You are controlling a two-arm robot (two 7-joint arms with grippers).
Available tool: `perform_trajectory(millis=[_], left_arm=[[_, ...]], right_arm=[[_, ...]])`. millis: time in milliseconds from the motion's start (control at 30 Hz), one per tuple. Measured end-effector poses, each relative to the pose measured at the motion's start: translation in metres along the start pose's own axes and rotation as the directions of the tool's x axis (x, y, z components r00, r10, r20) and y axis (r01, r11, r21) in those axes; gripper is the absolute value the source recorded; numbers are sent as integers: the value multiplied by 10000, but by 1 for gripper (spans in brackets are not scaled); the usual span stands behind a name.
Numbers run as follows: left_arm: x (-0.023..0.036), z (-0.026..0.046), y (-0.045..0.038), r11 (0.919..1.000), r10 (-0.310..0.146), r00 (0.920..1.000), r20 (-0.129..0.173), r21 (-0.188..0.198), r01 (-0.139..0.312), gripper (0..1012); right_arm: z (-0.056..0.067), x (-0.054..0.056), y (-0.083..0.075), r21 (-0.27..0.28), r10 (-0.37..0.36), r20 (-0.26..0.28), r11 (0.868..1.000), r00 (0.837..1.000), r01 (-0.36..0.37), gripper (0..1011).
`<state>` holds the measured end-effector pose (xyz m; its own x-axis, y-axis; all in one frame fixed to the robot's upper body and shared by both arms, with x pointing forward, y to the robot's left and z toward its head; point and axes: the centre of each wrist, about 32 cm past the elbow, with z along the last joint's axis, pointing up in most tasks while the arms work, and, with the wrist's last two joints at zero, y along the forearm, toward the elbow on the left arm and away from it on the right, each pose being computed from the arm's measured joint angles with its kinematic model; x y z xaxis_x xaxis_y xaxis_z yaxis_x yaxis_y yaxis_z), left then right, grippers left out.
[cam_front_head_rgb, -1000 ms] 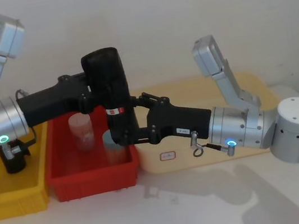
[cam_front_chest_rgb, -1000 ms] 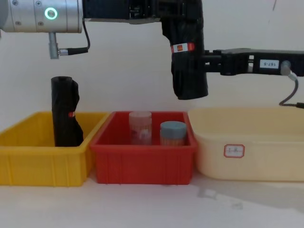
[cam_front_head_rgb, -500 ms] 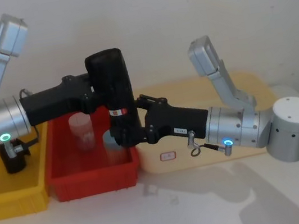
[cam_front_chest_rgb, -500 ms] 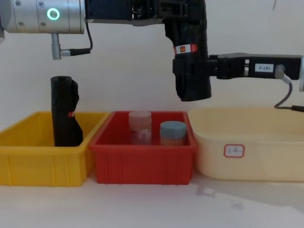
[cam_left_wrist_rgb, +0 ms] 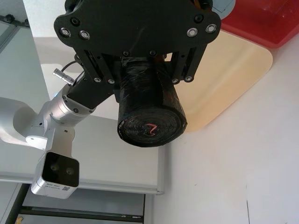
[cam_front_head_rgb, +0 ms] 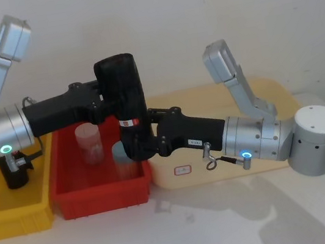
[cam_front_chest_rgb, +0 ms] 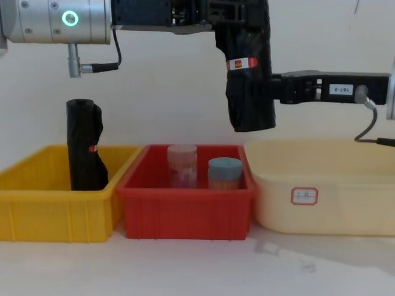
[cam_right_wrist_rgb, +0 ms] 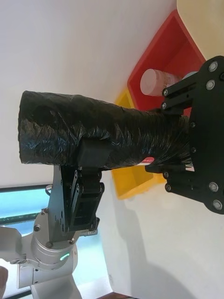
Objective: Pick up the garbage bag with the one hand and transfer it to the other hand.
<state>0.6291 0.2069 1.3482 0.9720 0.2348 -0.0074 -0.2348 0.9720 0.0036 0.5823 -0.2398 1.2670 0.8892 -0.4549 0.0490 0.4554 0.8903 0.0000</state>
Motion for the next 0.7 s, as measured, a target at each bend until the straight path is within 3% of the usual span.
perform_trajectory(millis=[400,700], left_arm=[[5,0,-3,10000,-25,10000,-11,-4,25,458],[5,0,-7,10000,-40,10000,-14,-3,40,686]], right_arm=[[-3,2,3,15,-3,-38,10000,10000,3,520],[-18,-8,1,150,-313,-176,9994,9994,315,520]])
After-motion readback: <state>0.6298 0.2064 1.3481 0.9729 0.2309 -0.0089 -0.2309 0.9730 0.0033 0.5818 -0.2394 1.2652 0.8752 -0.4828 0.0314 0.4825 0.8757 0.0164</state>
